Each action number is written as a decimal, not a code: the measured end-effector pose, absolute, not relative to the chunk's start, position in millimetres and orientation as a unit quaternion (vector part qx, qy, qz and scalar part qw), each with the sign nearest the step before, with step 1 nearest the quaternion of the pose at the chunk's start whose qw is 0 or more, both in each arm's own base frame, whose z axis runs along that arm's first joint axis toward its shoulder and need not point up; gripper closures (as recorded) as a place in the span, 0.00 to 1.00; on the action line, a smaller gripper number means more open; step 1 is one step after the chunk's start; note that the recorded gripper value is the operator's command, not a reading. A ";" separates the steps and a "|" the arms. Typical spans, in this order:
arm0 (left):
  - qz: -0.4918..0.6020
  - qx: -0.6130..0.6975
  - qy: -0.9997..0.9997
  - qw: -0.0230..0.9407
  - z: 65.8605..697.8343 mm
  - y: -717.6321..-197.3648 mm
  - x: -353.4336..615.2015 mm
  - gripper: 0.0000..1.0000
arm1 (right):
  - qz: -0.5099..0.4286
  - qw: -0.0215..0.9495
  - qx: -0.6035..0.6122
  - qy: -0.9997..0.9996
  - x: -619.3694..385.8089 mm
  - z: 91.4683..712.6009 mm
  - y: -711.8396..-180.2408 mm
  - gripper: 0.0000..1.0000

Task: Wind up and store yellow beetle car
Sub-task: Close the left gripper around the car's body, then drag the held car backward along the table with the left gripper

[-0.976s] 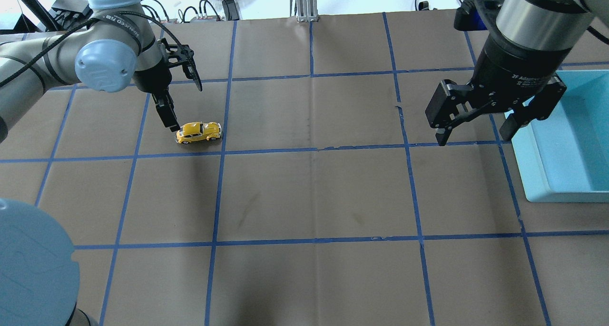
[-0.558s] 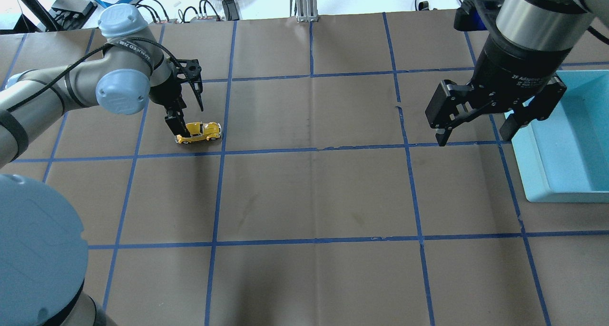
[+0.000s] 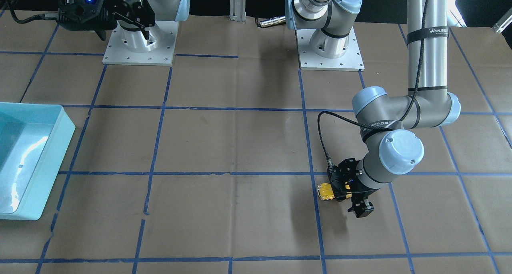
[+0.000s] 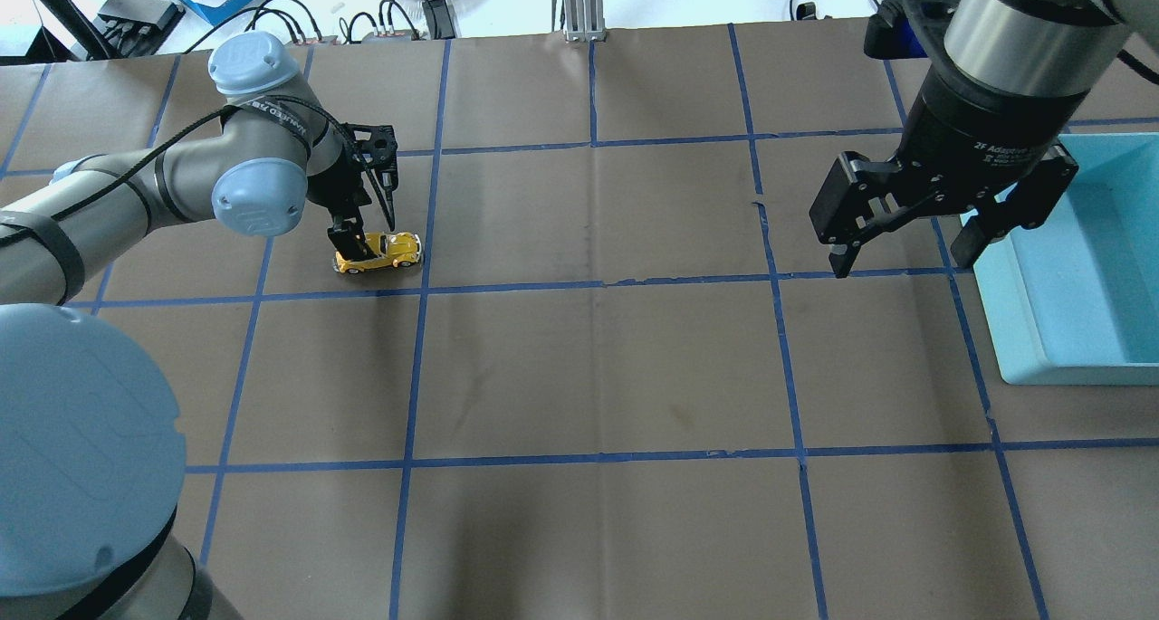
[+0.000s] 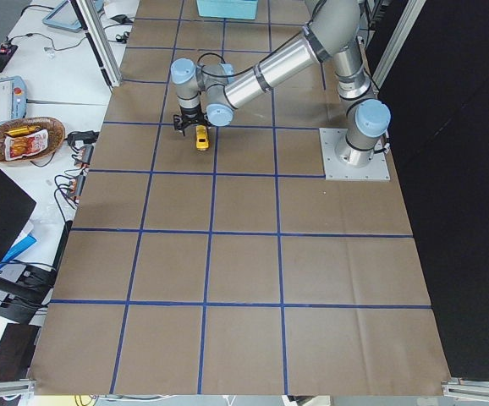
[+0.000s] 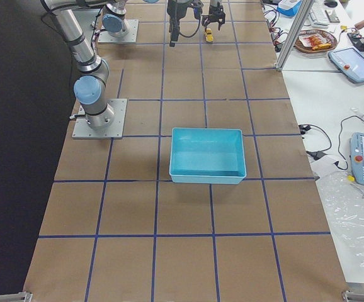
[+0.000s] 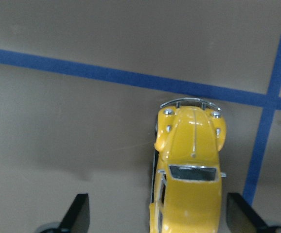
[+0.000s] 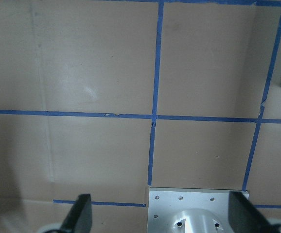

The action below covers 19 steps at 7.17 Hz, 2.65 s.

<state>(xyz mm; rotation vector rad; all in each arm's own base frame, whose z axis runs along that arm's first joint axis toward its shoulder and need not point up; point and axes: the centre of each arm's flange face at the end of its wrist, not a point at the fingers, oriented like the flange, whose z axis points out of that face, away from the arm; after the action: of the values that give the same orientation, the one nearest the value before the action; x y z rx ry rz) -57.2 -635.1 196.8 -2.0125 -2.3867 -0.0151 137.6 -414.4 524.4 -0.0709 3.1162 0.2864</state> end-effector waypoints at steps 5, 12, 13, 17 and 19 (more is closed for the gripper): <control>-0.016 -0.647 -0.762 0.018 186.2 -619.7 -60.9 0.53 | 0.092 0.006 -0.022 0.995 137.5 523.9 -414.8 0.01; -0.009 -0.650 -0.760 0.006 203.2 -619.1 -62.4 1.00 | 0.092 0.006 -0.022 0.996 137.5 524.1 -414.6 0.01; -0.009 -0.651 -0.759 0.008 201.5 -618.7 -63.5 1.00 | 0.092 0.006 -0.022 0.996 137.5 524.1 -414.7 0.01; -0.005 -0.652 -0.758 0.023 191.3 -619.6 -66.5 1.00 | 0.092 0.006 -0.022 0.995 137.4 523.8 -415.0 0.01; -0.007 -0.652 -0.758 0.023 190.6 -618.9 -65.8 1.00 | 0.092 0.006 -0.022 0.995 137.4 523.7 -415.0 0.01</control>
<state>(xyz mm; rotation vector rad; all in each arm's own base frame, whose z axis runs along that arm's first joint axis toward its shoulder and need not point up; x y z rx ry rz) -65.8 -618.9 190.6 -2.0185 -2.3470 -0.0214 137.4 -415.0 523.7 -0.0701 3.1157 0.2888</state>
